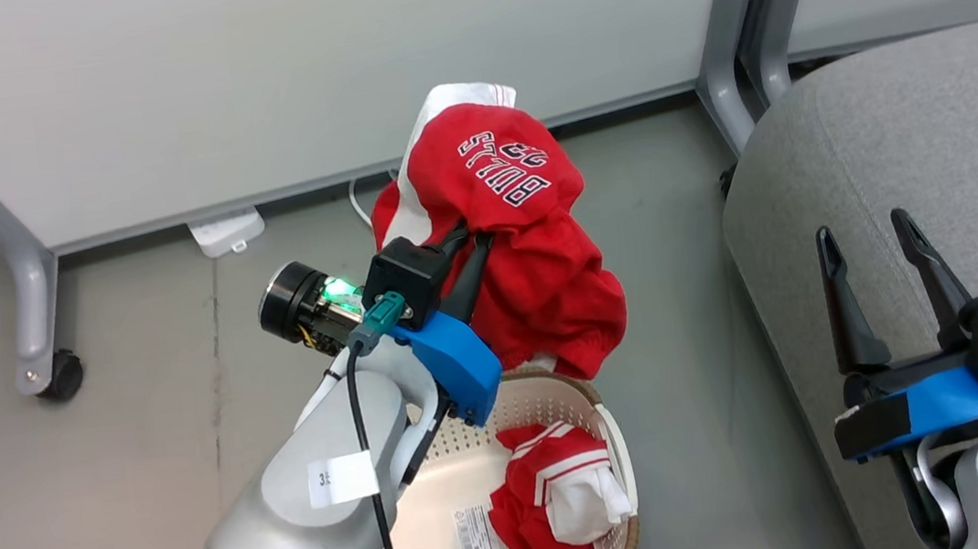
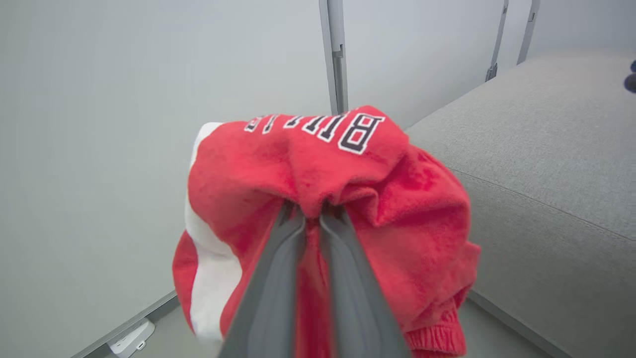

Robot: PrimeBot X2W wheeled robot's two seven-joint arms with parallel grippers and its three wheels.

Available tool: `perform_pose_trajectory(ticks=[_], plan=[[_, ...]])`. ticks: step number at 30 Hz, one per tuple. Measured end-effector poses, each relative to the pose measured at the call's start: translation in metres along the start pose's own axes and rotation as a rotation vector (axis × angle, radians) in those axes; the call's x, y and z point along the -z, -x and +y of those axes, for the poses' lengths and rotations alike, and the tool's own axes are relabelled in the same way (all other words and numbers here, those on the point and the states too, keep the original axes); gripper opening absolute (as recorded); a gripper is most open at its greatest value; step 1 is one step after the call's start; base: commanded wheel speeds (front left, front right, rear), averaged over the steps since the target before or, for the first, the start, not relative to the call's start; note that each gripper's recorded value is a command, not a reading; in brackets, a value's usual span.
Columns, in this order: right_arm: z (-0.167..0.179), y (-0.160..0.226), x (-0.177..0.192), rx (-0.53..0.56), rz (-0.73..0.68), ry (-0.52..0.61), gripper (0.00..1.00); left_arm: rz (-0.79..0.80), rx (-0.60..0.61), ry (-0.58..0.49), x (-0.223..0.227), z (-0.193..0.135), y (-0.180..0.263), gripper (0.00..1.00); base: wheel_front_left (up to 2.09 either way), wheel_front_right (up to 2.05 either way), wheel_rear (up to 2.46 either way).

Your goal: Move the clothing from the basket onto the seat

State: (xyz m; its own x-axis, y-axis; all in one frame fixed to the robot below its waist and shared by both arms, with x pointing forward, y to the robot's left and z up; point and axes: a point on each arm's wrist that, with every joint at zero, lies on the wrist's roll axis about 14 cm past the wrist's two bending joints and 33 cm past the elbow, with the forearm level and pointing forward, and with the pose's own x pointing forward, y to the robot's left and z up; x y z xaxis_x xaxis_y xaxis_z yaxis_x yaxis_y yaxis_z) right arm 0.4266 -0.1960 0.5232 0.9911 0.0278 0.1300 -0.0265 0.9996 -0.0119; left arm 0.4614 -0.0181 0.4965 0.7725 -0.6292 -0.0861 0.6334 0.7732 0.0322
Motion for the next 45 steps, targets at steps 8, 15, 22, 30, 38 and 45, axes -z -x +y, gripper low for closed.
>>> perform_pose_trajectory(ticks=[8, 15, 22, 30, 38, 45], plan=[[0.002, 0.015, -0.012, -0.008, -0.021, 0.002, 1.00, -0.060, 0.008, -0.023, -0.027, -0.009, 0.012, 0.00, 0.00, 0.00, 0.00], [0.017, 0.020, -0.015, -0.051, -0.027, -0.005, 1.00, -0.074, 0.001, -0.028, -0.034, -0.010, 0.021, 0.00, 0.00, 0.00, 0.00], [0.047, 0.022, -0.009, -0.156, -0.008, 0.013, 1.00, -0.075, -0.004, -0.029, -0.034, -0.010, 0.024, 0.00, 0.00, 0.00, 0.00], [0.097, 0.013, -0.009, -0.341, -0.010, 0.047, 1.00, -0.072, 0.000, -0.026, -0.030, -0.010, 0.023, 0.00, 0.00, 0.00, 0.00], [0.134, -0.004, -0.007, -0.479, -0.011, 0.094, 1.00, -0.073, -0.006, -0.027, -0.029, -0.004, 0.022, 0.00, 0.00, 0.00, 0.00], [0.156, -0.017, 0.004, -0.561, 0.014, 0.131, 1.00, -0.070, -0.010, -0.023, -0.024, -0.001, 0.023, 0.00, 0.00, 0.00, 0.00]])
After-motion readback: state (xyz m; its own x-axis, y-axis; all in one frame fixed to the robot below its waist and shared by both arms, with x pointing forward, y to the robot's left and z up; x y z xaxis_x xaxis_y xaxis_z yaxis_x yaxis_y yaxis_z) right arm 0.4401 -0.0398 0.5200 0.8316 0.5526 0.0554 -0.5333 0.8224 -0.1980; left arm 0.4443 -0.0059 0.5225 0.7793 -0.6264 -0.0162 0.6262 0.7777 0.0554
